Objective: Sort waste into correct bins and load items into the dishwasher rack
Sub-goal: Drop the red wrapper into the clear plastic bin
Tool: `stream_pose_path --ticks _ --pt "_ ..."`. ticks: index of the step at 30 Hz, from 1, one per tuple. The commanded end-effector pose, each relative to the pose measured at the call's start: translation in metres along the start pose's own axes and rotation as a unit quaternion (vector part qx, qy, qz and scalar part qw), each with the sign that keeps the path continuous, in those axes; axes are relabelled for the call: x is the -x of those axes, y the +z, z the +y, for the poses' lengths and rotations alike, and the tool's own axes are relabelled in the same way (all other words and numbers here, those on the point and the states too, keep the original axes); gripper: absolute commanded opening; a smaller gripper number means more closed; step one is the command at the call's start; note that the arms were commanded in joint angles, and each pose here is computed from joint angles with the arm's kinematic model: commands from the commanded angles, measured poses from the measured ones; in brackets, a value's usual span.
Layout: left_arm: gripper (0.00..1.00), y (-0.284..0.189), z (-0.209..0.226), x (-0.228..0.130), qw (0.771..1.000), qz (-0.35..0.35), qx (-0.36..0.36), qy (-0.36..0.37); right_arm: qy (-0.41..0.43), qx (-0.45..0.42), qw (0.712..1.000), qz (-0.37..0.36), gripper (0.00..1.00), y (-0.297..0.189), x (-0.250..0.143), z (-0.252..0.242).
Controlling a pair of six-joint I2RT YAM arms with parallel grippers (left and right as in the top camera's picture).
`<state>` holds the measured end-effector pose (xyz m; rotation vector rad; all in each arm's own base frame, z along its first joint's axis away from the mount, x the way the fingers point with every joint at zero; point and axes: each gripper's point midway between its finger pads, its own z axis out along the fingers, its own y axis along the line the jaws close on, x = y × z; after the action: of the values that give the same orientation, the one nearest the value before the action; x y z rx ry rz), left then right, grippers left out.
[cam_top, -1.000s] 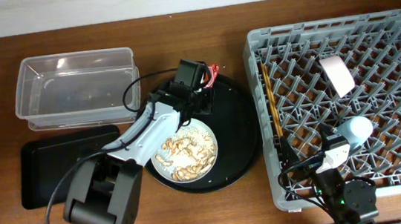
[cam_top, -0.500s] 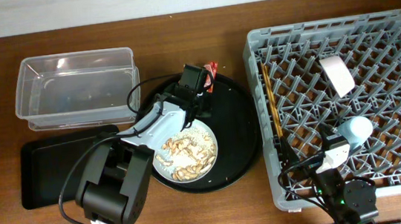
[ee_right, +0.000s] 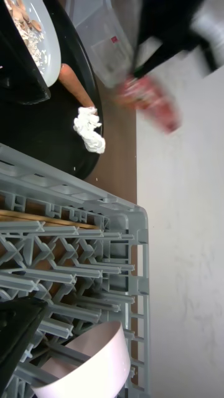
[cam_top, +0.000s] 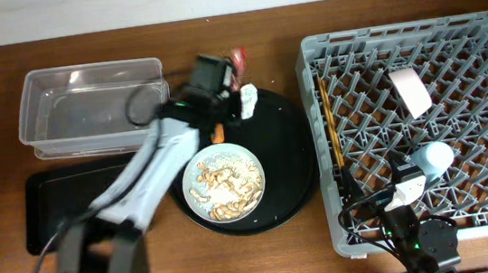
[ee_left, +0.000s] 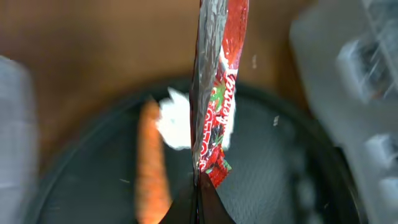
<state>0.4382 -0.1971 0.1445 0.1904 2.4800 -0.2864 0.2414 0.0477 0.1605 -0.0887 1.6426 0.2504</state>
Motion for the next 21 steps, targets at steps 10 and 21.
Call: stream_pose_path --ticks 10,21 --pt "0.00 -0.058 0.194 -0.002 0.952 -0.007 0.187 -0.242 0.004 0.003 1.000 -0.001 0.98 0.000 -0.002 0.000" --pt "0.87 -0.018 0.156 -0.016 0.964 0.047 0.060 -0.254 0.004 0.003 1.000 -0.001 0.98 0.000 -0.002 0.000"
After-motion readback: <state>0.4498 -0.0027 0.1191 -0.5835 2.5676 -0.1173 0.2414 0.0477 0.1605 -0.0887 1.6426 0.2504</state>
